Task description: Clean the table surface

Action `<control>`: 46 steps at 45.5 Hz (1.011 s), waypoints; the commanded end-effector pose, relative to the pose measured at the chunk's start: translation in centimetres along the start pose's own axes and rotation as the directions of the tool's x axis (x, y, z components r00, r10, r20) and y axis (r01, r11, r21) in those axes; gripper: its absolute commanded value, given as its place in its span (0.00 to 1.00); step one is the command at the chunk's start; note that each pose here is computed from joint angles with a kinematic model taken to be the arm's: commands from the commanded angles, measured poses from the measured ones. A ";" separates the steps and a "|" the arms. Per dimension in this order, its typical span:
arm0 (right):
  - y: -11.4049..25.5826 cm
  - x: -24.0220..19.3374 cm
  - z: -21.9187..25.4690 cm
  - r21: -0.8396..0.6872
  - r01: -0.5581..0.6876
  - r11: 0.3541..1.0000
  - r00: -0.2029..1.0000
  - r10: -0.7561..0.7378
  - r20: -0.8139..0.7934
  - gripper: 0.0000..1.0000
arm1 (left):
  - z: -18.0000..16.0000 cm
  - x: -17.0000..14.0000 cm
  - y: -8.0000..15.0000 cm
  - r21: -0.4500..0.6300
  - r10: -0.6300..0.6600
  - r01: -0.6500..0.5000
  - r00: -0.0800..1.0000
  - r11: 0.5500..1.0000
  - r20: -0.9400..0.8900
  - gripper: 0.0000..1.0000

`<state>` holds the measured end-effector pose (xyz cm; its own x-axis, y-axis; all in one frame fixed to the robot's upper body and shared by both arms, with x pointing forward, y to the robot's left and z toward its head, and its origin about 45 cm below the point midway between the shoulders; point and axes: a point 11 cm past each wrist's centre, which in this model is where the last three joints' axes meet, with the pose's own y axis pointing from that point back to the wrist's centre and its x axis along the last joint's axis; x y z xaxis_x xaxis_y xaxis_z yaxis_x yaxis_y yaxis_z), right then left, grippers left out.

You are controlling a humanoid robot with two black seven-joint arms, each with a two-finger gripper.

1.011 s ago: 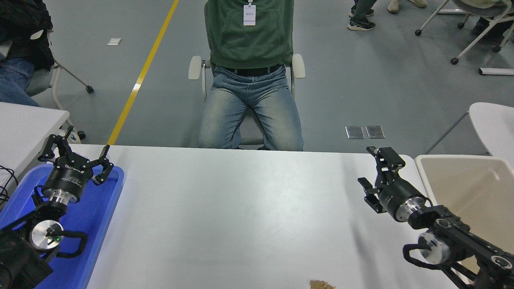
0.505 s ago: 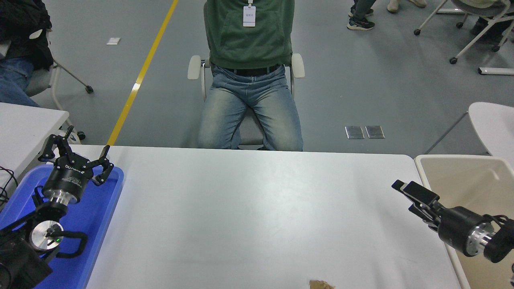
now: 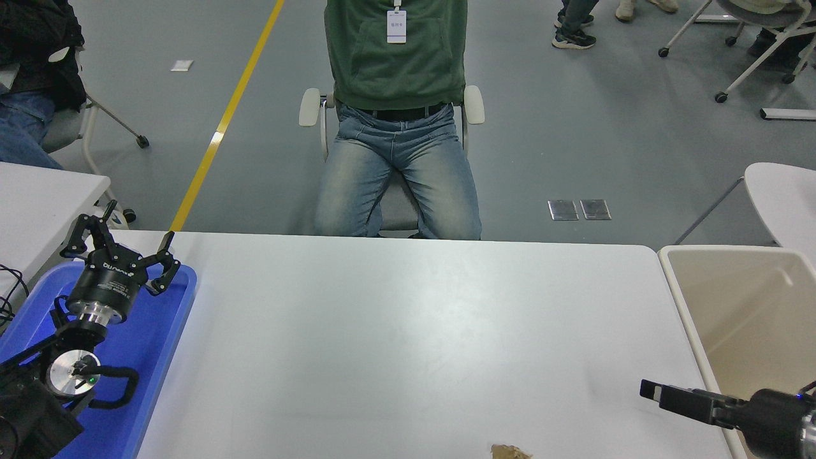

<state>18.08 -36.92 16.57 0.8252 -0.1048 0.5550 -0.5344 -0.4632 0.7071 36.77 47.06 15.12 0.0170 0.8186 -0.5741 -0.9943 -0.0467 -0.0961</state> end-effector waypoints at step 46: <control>-9.5 -8.6 -5.9 0.236 0.093 0.967 0.978 -0.133 0.159 0.99 | 0.0 0.0 0.0 0.000 0.000 0.000 1.000 1.000 0.000 1.00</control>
<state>14.87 -28.52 8.57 0.9014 -0.1285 0.4136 -0.3946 -0.6371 0.6621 36.77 47.06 15.12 0.0170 0.8186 -0.5741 -0.9943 -0.0467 -0.0961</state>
